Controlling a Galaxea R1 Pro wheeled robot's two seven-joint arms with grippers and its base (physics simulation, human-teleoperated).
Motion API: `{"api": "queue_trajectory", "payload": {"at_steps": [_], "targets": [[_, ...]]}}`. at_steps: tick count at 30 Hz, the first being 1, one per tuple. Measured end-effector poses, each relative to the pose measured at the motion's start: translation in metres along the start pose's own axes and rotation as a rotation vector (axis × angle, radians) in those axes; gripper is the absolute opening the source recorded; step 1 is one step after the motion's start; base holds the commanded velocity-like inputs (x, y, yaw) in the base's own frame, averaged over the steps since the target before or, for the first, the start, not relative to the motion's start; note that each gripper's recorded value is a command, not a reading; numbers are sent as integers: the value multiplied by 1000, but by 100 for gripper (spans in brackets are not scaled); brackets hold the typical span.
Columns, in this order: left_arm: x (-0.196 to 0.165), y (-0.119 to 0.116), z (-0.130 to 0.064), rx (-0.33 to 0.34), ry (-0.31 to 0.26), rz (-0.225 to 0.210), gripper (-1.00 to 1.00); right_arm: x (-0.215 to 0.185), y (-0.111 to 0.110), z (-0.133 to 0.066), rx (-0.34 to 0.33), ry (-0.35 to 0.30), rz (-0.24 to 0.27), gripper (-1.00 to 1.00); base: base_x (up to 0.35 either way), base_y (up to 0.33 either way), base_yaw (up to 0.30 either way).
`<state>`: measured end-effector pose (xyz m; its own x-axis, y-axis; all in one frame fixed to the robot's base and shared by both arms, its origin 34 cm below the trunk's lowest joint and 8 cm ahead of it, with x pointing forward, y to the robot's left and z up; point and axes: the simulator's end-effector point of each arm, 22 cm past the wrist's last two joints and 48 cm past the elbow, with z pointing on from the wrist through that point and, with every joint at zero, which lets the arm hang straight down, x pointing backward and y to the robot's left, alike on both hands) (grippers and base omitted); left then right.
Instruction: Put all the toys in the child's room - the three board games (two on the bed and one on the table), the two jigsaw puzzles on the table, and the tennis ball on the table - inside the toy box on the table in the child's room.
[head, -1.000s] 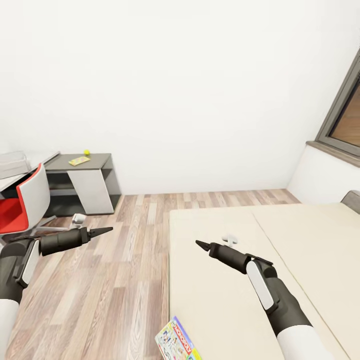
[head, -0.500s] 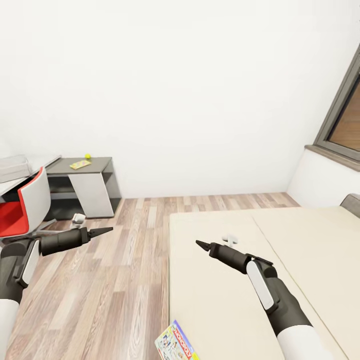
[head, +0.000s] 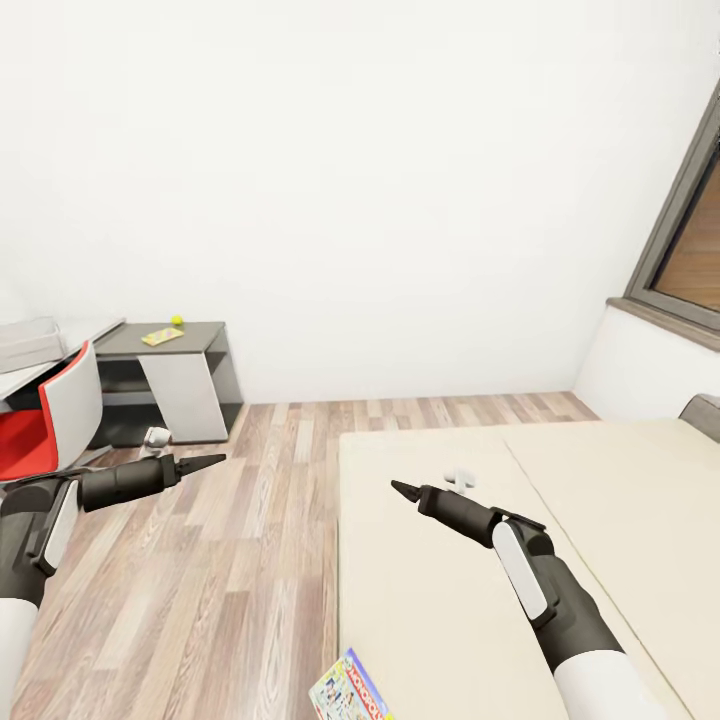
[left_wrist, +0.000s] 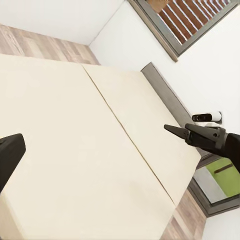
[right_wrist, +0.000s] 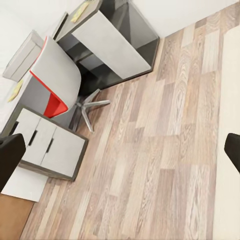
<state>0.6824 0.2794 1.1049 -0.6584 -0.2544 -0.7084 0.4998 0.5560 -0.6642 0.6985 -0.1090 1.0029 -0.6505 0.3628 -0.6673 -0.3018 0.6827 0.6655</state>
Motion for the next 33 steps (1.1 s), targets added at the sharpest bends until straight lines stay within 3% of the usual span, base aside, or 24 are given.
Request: {"api": "queue_trajectory", "payload": {"at_steps": [33], "targets": [[-18,-24,-11,15,-30,43,100,-21,21,-11,-19,-37,-35,100,0,0,0]]}}
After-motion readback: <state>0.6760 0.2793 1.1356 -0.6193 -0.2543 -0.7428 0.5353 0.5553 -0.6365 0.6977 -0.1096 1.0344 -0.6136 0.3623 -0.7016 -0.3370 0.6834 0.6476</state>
